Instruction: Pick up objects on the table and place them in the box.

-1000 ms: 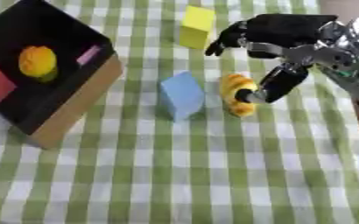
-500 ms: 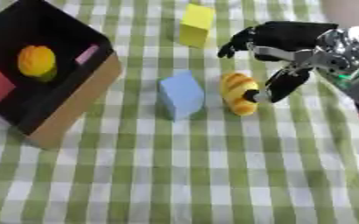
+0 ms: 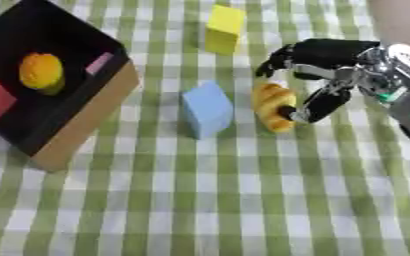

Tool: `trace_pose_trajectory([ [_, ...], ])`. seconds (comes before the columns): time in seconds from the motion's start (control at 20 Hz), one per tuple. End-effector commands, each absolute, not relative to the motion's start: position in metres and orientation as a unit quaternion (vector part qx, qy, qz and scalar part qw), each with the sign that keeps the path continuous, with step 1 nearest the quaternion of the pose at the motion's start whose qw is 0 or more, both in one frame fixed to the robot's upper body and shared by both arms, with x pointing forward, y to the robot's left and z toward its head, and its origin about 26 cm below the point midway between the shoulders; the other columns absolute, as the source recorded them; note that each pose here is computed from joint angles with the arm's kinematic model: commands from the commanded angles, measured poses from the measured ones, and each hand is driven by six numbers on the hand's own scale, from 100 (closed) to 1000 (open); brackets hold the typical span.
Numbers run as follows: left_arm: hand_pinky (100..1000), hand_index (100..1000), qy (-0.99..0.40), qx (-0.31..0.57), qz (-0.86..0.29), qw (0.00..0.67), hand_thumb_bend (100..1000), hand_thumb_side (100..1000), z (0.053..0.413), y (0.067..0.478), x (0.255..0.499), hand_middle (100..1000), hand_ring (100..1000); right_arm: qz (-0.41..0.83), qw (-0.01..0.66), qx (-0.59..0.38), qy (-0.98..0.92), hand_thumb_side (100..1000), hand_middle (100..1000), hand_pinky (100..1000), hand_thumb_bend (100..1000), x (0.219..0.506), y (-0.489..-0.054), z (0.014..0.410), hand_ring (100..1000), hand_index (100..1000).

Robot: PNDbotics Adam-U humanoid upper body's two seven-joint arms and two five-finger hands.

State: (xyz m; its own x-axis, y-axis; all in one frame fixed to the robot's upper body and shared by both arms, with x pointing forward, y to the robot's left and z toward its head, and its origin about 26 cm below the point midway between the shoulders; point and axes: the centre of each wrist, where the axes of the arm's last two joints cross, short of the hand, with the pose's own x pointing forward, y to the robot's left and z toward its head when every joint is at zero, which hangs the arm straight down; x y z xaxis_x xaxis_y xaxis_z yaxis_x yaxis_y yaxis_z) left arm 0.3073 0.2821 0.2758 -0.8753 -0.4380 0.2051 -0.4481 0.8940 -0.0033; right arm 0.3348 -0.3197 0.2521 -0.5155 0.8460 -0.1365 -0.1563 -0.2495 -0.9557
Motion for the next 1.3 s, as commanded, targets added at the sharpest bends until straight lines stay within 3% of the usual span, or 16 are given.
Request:
trace_pose_trajectory([
  [0.05, 794, 822, -0.970, 0.228, 0.024, 0.086, 386, 684, 0.283, 0.283, 0.304, 766, 797, 0.713, 0.353, -0.356, -0.490, 100, 684, 843, 402, 0.338, -0.325, 0.254, 842, 844],
  [0.6, 794, 822, -0.970, 0.225, 0.025, 0.086, 382, 685, 0.283, 0.282, 0.304, 767, 798, 0.715, 0.364, -0.368, -0.471, 100, 508, 823, 390, 0.348, -0.332, 0.238, 788, 719],
  [1.0, 793, 816, -0.970, 0.225, 0.026, 0.087, 378, 683, 0.282, 0.282, 0.304, 764, 796, 0.687, 0.311, -0.406, -0.515, 100, 396, 775, 263, 0.340, -0.323, 0.250, 694, 623],
  [1.3, 793, 815, -0.970, 0.227, 0.026, 0.087, 378, 681, 0.282, 0.282, 0.304, 762, 794, 0.667, 0.269, -0.412, -0.559, 100, 381, 770, 141, 0.328, -0.311, 0.265, 684, 618],
])
